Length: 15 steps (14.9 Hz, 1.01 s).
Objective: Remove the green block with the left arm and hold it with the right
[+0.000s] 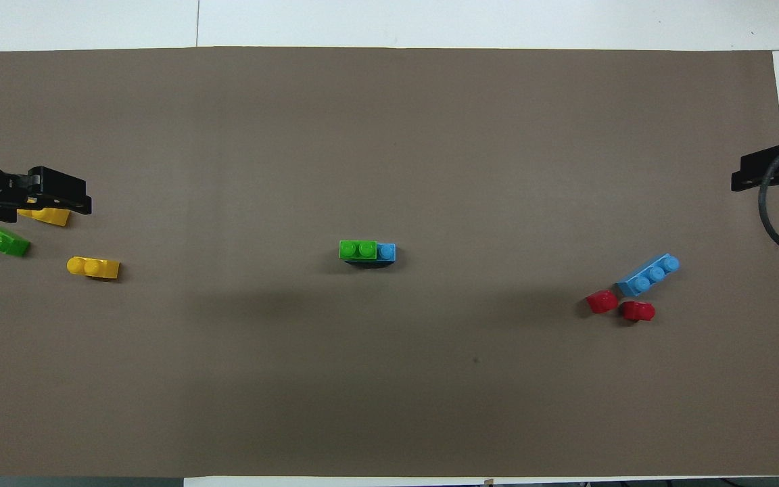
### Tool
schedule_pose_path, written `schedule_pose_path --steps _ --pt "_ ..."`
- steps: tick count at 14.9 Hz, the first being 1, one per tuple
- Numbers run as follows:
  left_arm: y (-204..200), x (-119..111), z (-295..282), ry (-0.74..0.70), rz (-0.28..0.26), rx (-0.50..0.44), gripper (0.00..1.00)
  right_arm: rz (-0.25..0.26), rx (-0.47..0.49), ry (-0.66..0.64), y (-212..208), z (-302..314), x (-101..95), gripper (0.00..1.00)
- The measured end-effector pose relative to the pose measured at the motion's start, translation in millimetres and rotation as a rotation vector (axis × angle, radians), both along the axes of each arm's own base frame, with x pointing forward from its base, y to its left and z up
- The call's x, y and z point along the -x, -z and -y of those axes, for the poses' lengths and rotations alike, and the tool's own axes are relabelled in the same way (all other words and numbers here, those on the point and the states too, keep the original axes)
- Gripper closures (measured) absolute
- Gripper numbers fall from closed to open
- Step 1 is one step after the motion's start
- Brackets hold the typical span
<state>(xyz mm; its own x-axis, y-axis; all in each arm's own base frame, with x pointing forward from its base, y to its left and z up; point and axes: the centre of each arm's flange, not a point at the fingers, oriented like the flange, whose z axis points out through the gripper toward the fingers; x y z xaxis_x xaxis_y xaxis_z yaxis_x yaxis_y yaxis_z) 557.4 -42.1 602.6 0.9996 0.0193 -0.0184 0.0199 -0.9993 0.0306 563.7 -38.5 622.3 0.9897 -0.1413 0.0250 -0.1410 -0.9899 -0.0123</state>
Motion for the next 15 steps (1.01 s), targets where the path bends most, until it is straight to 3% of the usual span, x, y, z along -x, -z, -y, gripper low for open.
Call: schedule_pose_path --steps 9,12,15 --pt "-0.6 0.0 1.1 0.002 0.002 0.000 0.00 0.018 0.003 -0.047 -1.8 0.3 -1.8 0.00" --pt "-0.9 0.0 2.0 0.003 0.003 0.000 0.00 0.040 -0.005 0.147 1.1 -11.4 -6.0 0.00" --pt "-1.0 -0.2 2.0 0.003 0.004 0.000 0.00 0.038 -0.026 0.370 19.1 -62.5 -10.9 0.00"
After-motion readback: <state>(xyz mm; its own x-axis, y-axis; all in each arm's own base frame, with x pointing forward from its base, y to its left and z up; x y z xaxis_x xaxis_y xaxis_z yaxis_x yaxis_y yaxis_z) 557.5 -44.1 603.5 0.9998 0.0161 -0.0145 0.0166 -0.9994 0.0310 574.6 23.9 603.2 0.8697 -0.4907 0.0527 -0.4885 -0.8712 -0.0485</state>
